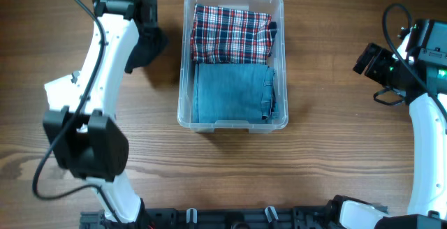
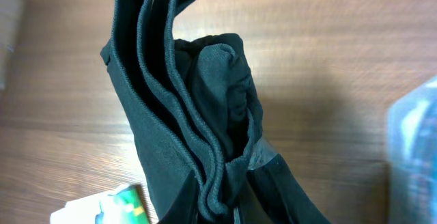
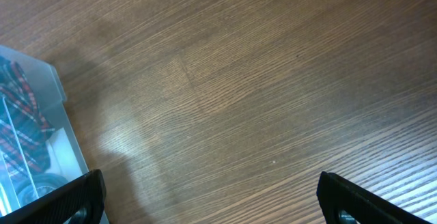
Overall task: Pack container
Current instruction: 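Carry the black garment over the container and lower it onto the plaid cloth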
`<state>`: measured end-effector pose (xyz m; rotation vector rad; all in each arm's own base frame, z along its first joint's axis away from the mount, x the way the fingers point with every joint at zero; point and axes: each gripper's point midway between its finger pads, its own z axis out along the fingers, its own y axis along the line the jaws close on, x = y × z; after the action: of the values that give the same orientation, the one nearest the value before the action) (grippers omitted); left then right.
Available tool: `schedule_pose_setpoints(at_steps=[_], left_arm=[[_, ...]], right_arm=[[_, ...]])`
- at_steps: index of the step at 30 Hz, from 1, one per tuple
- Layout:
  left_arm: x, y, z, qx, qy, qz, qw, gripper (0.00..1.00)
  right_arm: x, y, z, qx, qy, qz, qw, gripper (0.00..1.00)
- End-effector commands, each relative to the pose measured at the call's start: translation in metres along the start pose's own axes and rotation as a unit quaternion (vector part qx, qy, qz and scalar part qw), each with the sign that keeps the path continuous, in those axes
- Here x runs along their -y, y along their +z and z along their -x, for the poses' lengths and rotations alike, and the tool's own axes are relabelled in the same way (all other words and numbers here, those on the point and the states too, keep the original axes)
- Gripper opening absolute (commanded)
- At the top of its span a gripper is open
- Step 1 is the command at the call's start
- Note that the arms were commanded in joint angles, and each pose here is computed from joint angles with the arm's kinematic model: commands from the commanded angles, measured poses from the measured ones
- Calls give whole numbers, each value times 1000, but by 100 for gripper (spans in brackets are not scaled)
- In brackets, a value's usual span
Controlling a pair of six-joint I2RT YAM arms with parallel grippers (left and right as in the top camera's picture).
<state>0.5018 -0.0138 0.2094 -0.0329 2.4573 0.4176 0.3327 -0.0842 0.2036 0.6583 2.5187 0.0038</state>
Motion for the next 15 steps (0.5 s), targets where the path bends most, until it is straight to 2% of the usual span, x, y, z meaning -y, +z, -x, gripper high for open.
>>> schedule_pose_setpoints(at_steps=[1,7,12,15], left_arm=[[-2,-72,38,90,-21,7,996,4],[63,-137,46,151,19,-59,987,4],[129,-170,32,168,68,-114,977,4],[161,-182,24,172,65,-142,973,4]], right_arm=[[2,-1,5,6,1,-5,1000,100],[2,-1,5,6,1,-5,1000,100],[2,-1,5,6,2,-5,1000,100],[2,-1,5,6,1,-5,1000,100]])
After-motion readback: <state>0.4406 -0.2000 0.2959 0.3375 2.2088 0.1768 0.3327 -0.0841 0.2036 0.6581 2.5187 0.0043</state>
